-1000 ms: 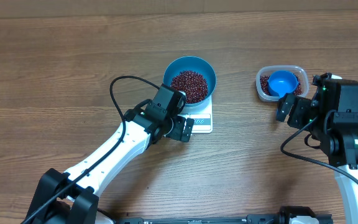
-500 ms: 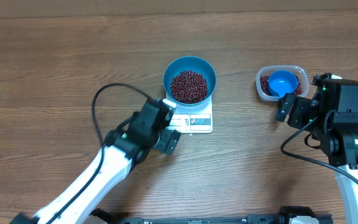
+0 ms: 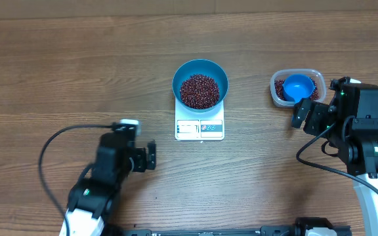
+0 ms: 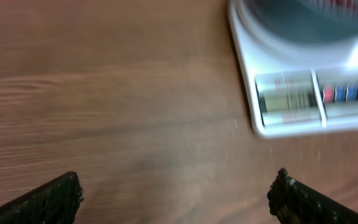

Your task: Scoop item into bowl and weigh 150g on scale

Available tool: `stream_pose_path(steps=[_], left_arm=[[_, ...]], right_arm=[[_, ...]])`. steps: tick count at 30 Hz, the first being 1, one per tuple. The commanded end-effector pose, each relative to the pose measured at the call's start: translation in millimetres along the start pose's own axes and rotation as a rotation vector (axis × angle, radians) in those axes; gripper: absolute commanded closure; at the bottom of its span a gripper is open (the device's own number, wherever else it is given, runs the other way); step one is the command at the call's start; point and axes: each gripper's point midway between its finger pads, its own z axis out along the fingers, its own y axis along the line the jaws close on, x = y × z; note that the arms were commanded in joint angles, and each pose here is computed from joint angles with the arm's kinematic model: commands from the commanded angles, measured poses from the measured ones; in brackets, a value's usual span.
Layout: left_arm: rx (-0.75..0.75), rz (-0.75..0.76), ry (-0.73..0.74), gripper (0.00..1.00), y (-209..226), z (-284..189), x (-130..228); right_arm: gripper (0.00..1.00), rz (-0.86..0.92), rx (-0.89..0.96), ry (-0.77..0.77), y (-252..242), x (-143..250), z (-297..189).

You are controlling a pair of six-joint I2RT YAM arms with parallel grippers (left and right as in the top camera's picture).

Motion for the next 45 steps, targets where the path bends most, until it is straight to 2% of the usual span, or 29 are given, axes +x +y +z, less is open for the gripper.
stream_pose_path(steps=[1,11,20,27,32,37,45], left_arm=[[-0.011,-0.107,-0.100,0.00,12.7,-9.4,-6.6],[-0.003,-0.170,-0.415,0.00,36.4,-25.7,-29.8],[0.011,-0.162,-0.610,0.00,43.9,-25.5,-23.6],[-0.003,-0.172,-0.649,0.00,47.3,-36.0,-25.5],[-0.012,-0.179,-0.614,0.00,48.8,-34.4,-13.8],[-0.017,-0.160,-0.673,0.00,48.5,-45.2,-21.8],[-0.057,-0.001,-0.674,0.00,46.1,-46.2,-22.5]], right_arm=[[0.00,-0.004,0.000,-0.042,0.1,-10.6,-9.0],[0.00,-0.004,0.000,-0.042,0.1,-10.6,-9.0],[0.00,-0.004,0.000,-0.042,0.1,-10.6,-9.0],[0.00,-0.004,0.000,-0.042,0.1,-10.6,-9.0],[0.00,-0.004,0.000,-0.042,0.1,-10.7,-9.1],[0.00,-0.004,0.000,-0.042,0.1,-10.6,-9.0],[0.00,-0.004,0.000,-0.042,0.1,-10.6,-9.0]])
